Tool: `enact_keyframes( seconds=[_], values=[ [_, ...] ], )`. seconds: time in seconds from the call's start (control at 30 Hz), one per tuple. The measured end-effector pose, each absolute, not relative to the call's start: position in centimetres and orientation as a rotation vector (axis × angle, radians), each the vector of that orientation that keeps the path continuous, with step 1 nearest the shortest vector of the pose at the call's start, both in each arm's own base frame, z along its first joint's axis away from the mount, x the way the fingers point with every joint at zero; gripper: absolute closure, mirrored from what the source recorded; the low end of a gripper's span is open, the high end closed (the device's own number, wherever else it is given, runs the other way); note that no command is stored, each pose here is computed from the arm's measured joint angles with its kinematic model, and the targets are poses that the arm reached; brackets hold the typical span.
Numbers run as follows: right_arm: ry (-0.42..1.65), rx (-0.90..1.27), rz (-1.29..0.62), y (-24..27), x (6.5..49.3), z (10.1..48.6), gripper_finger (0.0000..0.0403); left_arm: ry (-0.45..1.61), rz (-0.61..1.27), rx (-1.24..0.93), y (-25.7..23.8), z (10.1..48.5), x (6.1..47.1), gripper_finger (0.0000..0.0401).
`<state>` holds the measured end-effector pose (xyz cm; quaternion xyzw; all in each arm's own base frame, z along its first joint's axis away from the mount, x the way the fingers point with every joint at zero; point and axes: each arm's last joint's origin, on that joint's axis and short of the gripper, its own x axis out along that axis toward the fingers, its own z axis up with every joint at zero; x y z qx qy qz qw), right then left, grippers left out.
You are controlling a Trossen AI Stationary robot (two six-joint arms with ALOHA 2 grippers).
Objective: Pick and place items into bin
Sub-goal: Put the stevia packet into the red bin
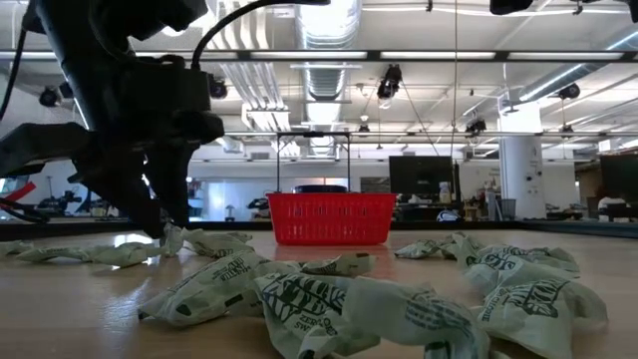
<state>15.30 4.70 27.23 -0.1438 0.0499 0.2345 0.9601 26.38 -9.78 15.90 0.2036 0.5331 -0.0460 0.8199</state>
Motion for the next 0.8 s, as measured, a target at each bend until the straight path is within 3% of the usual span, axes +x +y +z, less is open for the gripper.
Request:
enact_keyframes(
  seconds=[0.4, 0.8],
  values=[
    [0.098, -0.288, 0.475, 4.72, 15.31, 27.23, 0.038, 1.137, -0.095, 0.426, -9.48, 15.73, 26.62, 0.0286],
    [0.102, -0.288, 0.475, 4.72, 15.32, 27.08, 0.038, 1.155, -0.111, 0.397, -9.29, 15.49, 26.7, 0.0395]
  ],
)
